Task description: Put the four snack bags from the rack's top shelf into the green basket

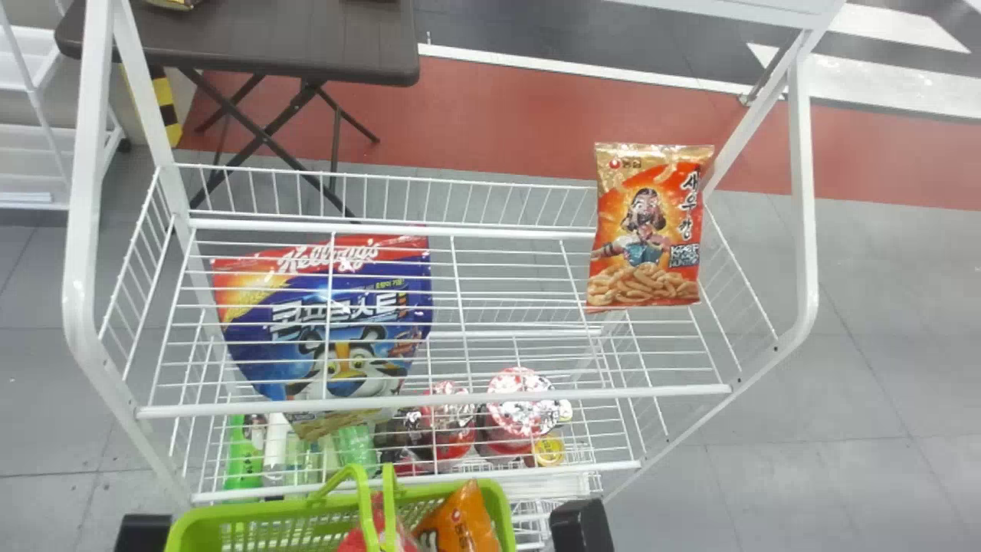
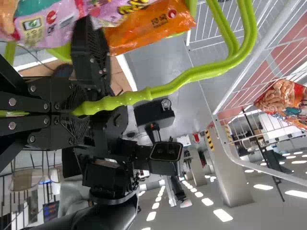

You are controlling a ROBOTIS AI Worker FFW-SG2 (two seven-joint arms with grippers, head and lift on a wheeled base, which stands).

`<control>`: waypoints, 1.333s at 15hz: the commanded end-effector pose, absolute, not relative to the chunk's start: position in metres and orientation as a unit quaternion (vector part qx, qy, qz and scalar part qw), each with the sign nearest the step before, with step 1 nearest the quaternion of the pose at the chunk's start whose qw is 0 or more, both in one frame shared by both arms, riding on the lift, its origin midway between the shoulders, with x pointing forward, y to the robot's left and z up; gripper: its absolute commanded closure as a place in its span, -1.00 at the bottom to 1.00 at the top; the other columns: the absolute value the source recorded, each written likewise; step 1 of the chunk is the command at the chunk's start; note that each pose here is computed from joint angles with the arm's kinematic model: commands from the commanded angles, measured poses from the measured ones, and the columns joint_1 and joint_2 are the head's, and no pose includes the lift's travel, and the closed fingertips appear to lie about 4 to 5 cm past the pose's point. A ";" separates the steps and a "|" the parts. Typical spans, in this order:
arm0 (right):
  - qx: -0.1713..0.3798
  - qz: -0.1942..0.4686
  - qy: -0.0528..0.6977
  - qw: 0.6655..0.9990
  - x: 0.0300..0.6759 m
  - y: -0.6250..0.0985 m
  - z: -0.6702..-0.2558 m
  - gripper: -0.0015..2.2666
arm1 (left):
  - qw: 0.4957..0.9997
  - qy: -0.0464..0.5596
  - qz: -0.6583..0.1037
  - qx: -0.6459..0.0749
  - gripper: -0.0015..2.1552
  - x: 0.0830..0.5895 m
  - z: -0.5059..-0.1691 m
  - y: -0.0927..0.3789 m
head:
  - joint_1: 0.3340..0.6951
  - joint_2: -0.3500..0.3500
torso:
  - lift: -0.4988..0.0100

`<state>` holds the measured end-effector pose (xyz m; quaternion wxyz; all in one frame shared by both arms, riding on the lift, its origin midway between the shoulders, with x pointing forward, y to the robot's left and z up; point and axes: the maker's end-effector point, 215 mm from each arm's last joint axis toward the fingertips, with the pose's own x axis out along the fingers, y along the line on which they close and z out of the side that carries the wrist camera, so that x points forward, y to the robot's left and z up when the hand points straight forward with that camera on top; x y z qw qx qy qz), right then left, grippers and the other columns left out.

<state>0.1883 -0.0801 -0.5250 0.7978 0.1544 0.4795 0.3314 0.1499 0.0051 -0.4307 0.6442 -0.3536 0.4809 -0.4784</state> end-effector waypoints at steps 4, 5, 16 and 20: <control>0.146 0.314 0.432 0.833 0.219 -0.107 -0.501 -0.95 | 0.645 0.482 -0.476 -0.354 0.99 0.146 -0.430 0.007 | 1.00 -0.96 | 0.96; 0.145 0.314 0.421 0.838 0.225 -0.110 -0.493 -0.95 | 0.644 0.481 -0.478 -0.354 0.99 0.146 -0.429 0.006 | 1.00 -0.98 | 0.96; -0.015 0.085 0.079 0.993 0.446 -0.306 -0.356 -0.95 | 0.639 0.492 -0.486 -0.336 0.99 0.136 -0.431 -0.005 | 1.00 -1.00 | 0.96; -0.012 0.038 0.074 0.997 0.500 -0.378 -0.366 -0.95 | 0.638 0.496 -0.485 -0.336 0.99 0.135 -0.434 -0.004 | 1.00 -1.00 | 0.96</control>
